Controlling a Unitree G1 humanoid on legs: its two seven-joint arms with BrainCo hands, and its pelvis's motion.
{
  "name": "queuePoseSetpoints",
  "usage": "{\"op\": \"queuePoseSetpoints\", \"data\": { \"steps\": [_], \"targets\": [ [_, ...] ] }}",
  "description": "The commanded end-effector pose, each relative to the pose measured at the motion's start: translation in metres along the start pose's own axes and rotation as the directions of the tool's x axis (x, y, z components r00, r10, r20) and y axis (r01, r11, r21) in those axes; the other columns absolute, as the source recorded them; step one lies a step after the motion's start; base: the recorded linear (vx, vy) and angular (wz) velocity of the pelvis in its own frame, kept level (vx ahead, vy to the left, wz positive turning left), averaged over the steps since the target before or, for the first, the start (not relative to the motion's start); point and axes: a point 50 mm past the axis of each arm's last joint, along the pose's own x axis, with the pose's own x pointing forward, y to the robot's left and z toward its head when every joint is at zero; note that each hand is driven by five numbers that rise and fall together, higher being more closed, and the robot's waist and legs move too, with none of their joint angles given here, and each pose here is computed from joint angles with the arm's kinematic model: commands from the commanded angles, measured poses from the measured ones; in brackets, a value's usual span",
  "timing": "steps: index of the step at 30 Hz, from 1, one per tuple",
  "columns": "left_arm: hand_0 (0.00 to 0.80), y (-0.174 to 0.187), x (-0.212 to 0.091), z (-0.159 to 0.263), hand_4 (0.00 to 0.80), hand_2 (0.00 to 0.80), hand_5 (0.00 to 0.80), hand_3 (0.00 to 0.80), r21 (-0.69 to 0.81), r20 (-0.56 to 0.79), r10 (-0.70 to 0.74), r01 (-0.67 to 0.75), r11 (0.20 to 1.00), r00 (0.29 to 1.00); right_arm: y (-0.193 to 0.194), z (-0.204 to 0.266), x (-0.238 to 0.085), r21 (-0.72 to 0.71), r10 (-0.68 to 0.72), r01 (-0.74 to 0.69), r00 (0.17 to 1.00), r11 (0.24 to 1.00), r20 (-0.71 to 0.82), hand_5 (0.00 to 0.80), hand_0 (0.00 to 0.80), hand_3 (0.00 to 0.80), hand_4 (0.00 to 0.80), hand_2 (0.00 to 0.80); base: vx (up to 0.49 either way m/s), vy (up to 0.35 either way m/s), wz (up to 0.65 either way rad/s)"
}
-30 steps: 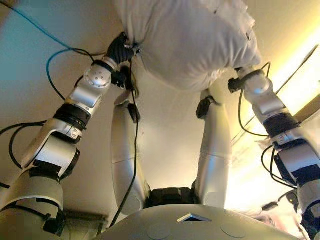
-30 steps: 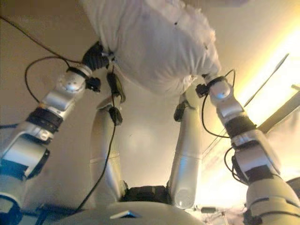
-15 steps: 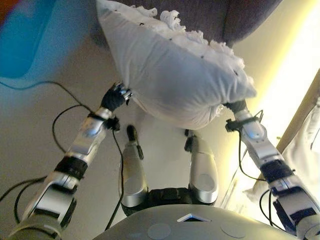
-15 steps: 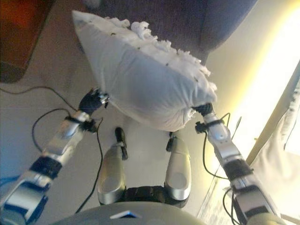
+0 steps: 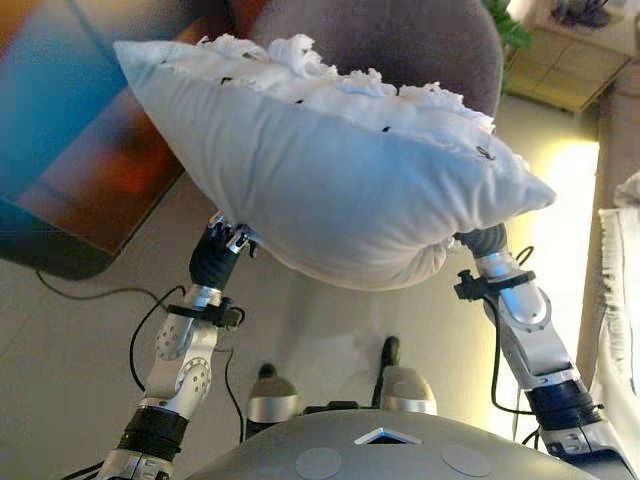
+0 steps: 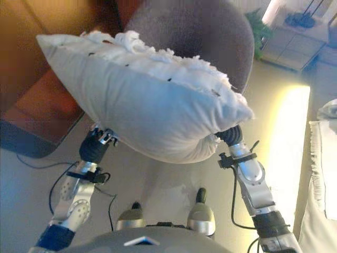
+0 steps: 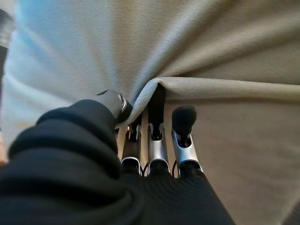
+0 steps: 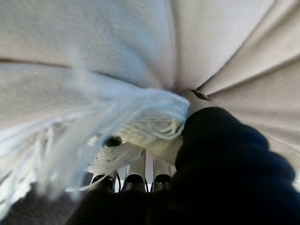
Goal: Pick up the cushion and take it to the sofa
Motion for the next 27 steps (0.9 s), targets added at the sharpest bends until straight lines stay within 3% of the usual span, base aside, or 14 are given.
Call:
{"op": "queuePoseSetpoints", "data": {
  "steps": [1, 10, 15, 21, 27],
  "targets": [
    [0.800, -0.040, 0.028, 0.045, 0.800, 0.800, 0.800, 0.800, 0.065, 0.206, -0.265, 0.257, 0.964, 0.942, 0.011, 0.061, 0.012, 0.071, -0.002, -0.025, 0.936, 0.997, 0.352, 0.800, 0.800, 0.800, 0.800, 0.800, 0.030, -0.215, -0.03],
    [0.800, -0.042, 0.030, 0.057, 0.800, 0.800, 0.800, 0.800, 0.047, 0.295, -0.255, 0.253, 0.966, 0.921, 0.012, 0.077, 0.027, 0.035, 0.017, -0.034, 0.913, 0.999, 0.408, 0.800, 0.800, 0.800, 0.800, 0.800, 0.044, -0.445, -0.12],
    [0.800, -0.029, 0.021, 0.048, 0.800, 0.800, 0.800, 0.800, -0.054, 0.282, -0.096, 0.116, 0.992, 0.955, 0.014, 0.080, 0.028, 0.024, 0.074, -0.093, 0.901, 0.995, 0.427, 0.800, 0.800, 0.800, 0.800, 0.800, 0.078, -0.411, -1.01],
    [0.800, -0.048, 0.030, 0.057, 0.800, 0.800, 0.800, 0.800, -0.015, 0.361, -0.168, 0.185, 0.983, 0.918, 0.014, 0.081, 0.029, 0.020, -0.018, 0.010, 0.887, 1.000, 0.462, 0.800, 0.800, 0.800, 0.800, 0.800, 0.148, -0.075, -0.63],
    [0.800, -0.061, 0.043, 0.058, 0.800, 0.800, 0.800, 0.800, -0.037, 0.406, -0.138, 0.167, 0.985, 0.903, 0.018, 0.086, 0.039, -0.014, -0.001, 0.009, 0.887, 1.000, 0.462, 0.800, 0.800, 0.800, 0.800, 0.800, 0.375, 0.026, 0.57]
  ]
}}
